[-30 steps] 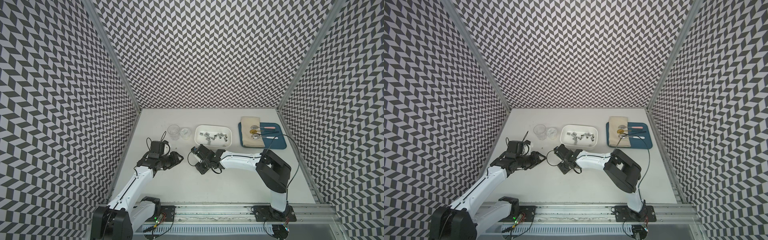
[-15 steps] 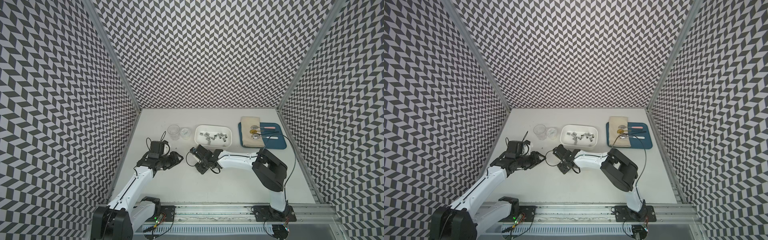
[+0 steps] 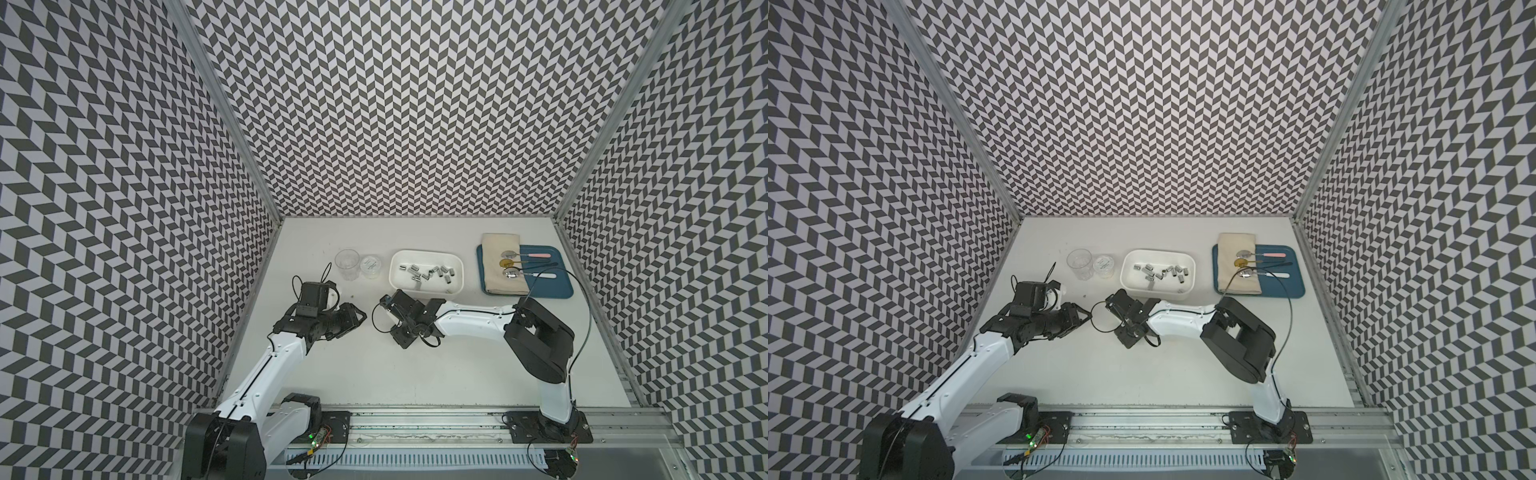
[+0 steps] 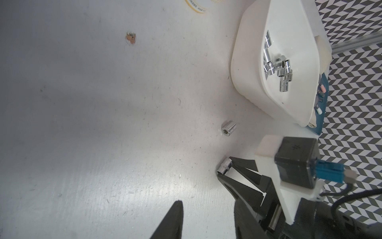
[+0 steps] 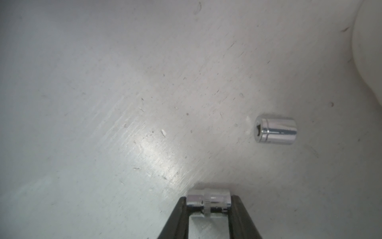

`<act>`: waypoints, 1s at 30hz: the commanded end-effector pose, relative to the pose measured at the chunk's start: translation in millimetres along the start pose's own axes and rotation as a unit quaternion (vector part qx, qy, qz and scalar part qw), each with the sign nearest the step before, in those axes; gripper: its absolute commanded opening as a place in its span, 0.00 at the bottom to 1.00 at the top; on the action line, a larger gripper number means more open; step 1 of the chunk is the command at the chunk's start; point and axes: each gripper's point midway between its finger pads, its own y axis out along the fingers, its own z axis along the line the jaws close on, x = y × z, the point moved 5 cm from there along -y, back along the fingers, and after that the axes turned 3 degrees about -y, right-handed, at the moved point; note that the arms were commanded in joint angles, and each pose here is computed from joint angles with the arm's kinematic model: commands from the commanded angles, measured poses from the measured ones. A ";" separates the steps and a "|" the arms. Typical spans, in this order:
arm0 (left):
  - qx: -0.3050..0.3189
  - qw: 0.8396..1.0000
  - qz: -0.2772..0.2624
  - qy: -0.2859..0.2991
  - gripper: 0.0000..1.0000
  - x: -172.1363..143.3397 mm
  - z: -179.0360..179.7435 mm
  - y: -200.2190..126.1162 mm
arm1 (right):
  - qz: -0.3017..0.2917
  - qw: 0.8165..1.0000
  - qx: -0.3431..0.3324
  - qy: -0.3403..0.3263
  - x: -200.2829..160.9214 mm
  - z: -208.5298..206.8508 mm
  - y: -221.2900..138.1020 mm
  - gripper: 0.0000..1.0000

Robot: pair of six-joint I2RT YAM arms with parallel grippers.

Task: Put the socket on the desktop into the storage box
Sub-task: Pick up the socket head at the center of the board, then place the socket head in the storage box.

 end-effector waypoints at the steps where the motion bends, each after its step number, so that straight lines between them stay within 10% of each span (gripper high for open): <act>1: -0.003 1.000 0.001 -0.004 0.44 -1.3 1.1 -0.4 | -0.028 1.000 0.001 -0.001 12.8 2.8 -11.7 0.29; 30: -0.065 0.998 0.011 0.013 0.44 3.0 -36.5 11.2 | -0.140 0.980 -0.017 0.143 49.4 -94.9 -97.2 0.29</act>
